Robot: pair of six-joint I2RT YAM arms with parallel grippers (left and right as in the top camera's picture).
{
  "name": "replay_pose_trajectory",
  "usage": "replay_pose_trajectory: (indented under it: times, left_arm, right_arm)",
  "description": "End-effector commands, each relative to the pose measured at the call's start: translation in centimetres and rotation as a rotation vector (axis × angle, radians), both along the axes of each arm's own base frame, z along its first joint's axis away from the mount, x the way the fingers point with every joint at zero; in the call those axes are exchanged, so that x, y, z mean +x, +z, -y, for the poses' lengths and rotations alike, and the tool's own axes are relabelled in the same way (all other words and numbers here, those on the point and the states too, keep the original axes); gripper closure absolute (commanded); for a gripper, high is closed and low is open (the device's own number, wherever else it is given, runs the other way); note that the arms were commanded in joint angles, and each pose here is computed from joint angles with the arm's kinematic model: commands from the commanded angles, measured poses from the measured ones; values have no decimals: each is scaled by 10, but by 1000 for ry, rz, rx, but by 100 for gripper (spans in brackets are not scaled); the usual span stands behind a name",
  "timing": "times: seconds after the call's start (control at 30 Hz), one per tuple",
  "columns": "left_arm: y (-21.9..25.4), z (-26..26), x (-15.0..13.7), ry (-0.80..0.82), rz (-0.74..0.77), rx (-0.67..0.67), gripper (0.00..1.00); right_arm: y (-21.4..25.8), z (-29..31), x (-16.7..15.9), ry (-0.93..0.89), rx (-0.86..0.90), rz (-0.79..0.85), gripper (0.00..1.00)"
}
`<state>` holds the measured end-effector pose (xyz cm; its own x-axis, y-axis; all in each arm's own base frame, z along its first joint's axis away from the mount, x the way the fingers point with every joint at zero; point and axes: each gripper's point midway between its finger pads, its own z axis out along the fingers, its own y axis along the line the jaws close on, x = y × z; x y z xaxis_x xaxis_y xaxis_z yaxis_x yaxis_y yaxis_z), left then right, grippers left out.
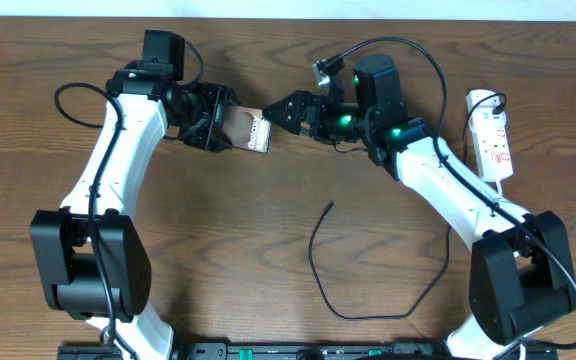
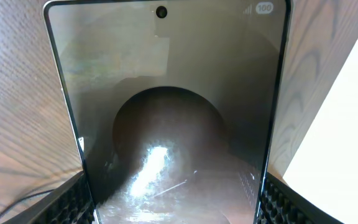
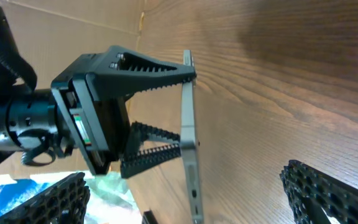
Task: Plug charger to phone and switch on socket
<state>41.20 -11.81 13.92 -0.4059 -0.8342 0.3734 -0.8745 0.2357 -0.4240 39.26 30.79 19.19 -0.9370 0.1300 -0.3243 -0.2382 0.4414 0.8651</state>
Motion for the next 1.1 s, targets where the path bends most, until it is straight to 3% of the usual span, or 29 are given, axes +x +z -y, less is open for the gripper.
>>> replay_pose_trajectory:
  times: [0.0,0.33,0.53,0.77,0.9,0.97,1.07]
  left_arm:
    - [17,13,-4,4,11,-41,93]
    - [17,27,-9,-13,-2,-51,93]
    - [19,30,-10,-21,-4,-71,93]
    - [20,33,-11,-29,-5,-72,93]
    - [19,40,-14,-45,-5,-72,92]
    - [19,43,-15,-50,-7,-73,93]
    - [20,46,-15,-57,-4,-73,93]
  right_arm:
    - [2,-10,1,-13,-8,0,1]
    - [-2,-19,0,-35,-39,15,1]
    - [-7,-16,2,-65,-60,-5,10]
    - [-12,-18,1,-94,-74,-37,11]
    - [-12,-20,-1,-99,-76,-43,28]
    - [-12,-22,-2,-98,-77,-44,42]
    - [-13,-25,-3,-99,-82,-41,43]
